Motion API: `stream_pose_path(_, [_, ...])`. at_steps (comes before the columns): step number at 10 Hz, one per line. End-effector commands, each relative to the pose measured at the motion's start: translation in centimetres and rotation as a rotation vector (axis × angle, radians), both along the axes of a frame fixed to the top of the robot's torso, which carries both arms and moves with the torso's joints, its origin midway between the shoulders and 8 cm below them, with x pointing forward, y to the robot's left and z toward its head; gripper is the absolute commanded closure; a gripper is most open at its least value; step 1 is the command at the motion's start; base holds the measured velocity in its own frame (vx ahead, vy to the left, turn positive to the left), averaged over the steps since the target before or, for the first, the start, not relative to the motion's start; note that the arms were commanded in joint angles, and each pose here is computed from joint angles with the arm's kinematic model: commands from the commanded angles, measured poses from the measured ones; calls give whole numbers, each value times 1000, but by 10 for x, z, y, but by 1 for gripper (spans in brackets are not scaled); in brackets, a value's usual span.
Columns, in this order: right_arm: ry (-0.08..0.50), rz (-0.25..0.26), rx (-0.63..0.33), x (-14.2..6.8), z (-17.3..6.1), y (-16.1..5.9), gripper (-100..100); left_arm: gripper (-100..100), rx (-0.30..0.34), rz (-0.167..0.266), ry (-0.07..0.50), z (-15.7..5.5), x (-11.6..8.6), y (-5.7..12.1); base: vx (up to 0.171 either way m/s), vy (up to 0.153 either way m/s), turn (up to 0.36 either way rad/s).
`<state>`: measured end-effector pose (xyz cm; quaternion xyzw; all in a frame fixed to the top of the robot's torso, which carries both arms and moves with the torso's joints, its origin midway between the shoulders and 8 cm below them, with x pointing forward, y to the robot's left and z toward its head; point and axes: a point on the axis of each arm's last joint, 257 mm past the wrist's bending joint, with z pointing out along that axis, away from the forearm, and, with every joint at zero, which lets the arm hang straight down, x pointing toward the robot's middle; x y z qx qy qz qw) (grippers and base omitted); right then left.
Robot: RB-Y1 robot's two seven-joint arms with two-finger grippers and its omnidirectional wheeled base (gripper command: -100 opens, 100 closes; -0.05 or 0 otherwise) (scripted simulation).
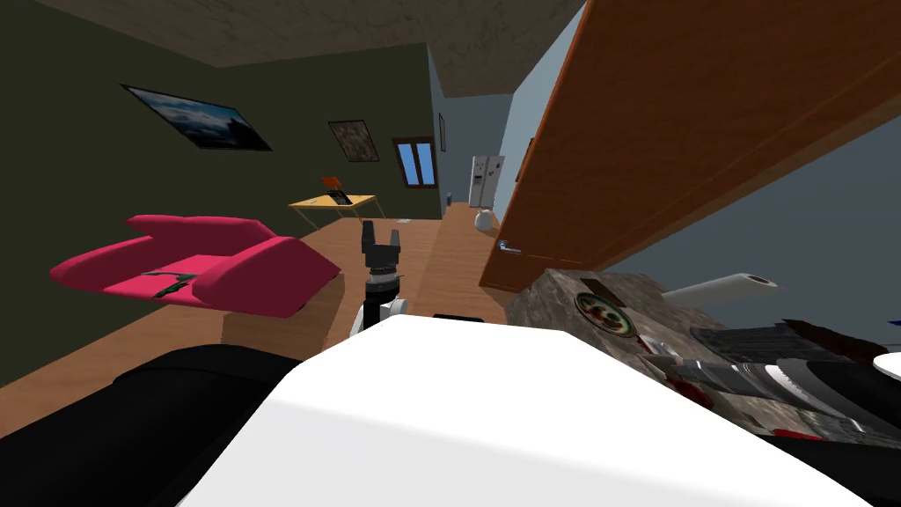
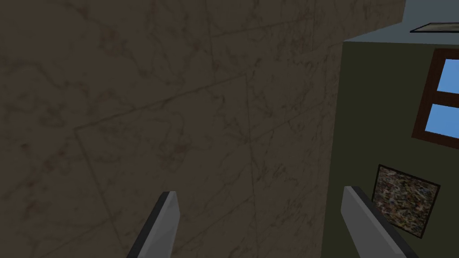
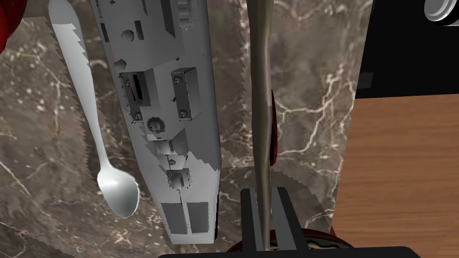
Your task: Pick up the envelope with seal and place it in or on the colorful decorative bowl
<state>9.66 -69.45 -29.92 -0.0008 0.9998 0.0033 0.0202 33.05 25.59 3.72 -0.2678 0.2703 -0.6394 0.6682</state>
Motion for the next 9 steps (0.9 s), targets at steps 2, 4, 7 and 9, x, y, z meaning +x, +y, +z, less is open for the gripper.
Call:
stream_pose_path(2, [-6, 88, -5, 13, 2, -2, 100, 0, 0, 0, 0, 0, 0, 0, 263, -47, -442])
stream_pose_path(4, [-6, 125, -7, 13, 2, -2, 100, 0, 0, 0, 0, 0, 0, 0, 86, -3, -93])
stream_pose_path(7, [-7, 229, -11, 24, 4, -3, 100, 0, 0, 0, 0, 0, 0, 0, 188, -15, -315])
stream_pose_path(9, [-6, 296, -12, 34, 6, -4, 100, 0, 0, 0, 0, 0, 0, 0, 241, -15, -383])
